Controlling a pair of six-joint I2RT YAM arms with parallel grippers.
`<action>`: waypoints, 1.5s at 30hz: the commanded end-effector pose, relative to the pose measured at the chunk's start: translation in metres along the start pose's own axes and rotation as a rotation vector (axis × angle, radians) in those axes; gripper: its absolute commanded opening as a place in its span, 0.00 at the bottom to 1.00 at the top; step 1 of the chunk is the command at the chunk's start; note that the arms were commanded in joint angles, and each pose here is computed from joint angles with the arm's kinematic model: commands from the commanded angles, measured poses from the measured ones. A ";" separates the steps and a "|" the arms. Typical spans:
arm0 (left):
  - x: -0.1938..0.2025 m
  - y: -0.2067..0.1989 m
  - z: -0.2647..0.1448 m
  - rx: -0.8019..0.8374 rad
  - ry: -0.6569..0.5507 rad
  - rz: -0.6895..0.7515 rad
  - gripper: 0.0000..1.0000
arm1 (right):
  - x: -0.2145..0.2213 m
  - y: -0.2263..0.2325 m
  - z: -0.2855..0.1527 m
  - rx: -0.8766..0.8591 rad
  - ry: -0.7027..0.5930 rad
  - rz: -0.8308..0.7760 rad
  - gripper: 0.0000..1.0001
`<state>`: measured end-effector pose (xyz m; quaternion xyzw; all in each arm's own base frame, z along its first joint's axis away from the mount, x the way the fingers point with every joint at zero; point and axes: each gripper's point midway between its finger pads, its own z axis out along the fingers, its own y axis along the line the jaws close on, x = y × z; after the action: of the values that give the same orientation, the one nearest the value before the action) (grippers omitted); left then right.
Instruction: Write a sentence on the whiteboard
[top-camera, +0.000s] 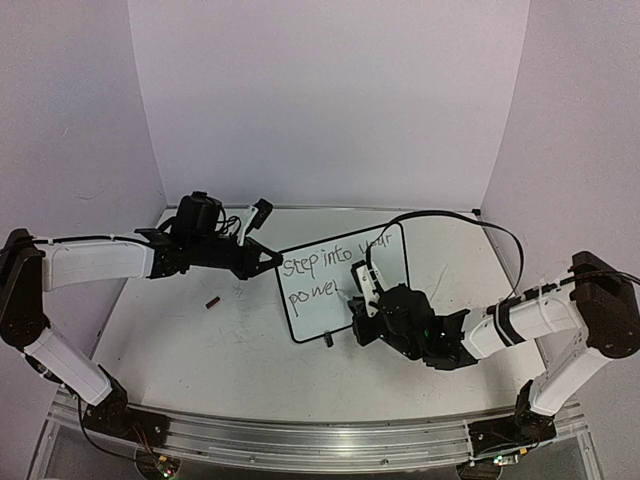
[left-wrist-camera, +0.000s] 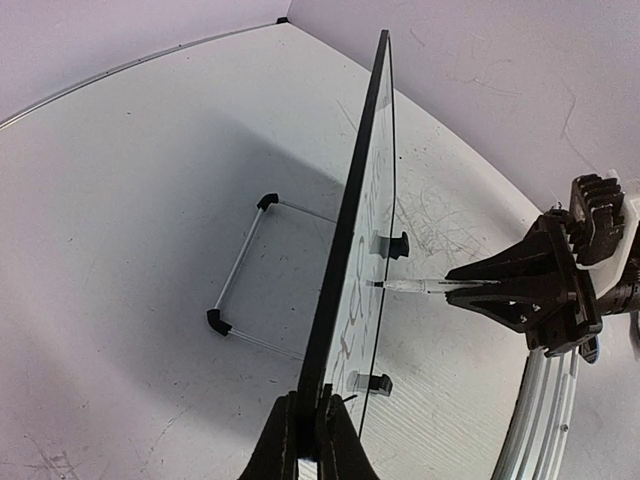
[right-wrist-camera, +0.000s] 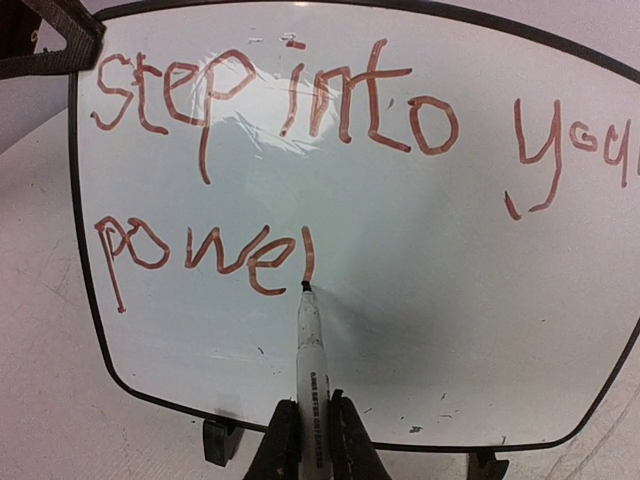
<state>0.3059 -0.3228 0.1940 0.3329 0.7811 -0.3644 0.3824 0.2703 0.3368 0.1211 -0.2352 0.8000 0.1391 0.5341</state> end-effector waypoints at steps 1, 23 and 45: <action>0.006 0.007 -0.005 -0.065 0.020 0.064 0.00 | 0.009 -0.004 0.002 0.020 0.036 -0.004 0.00; 0.009 0.007 -0.004 -0.066 0.028 0.065 0.00 | 0.007 -0.003 0.002 0.022 0.030 -0.011 0.00; 0.008 0.006 -0.004 -0.059 0.027 0.066 0.00 | -0.036 -0.005 0.000 0.056 -0.091 -0.010 0.00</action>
<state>0.3043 -0.3237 0.1943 0.3357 0.7802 -0.3641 0.3821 0.2702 0.3358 0.1227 -0.2463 0.7948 0.1211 0.5412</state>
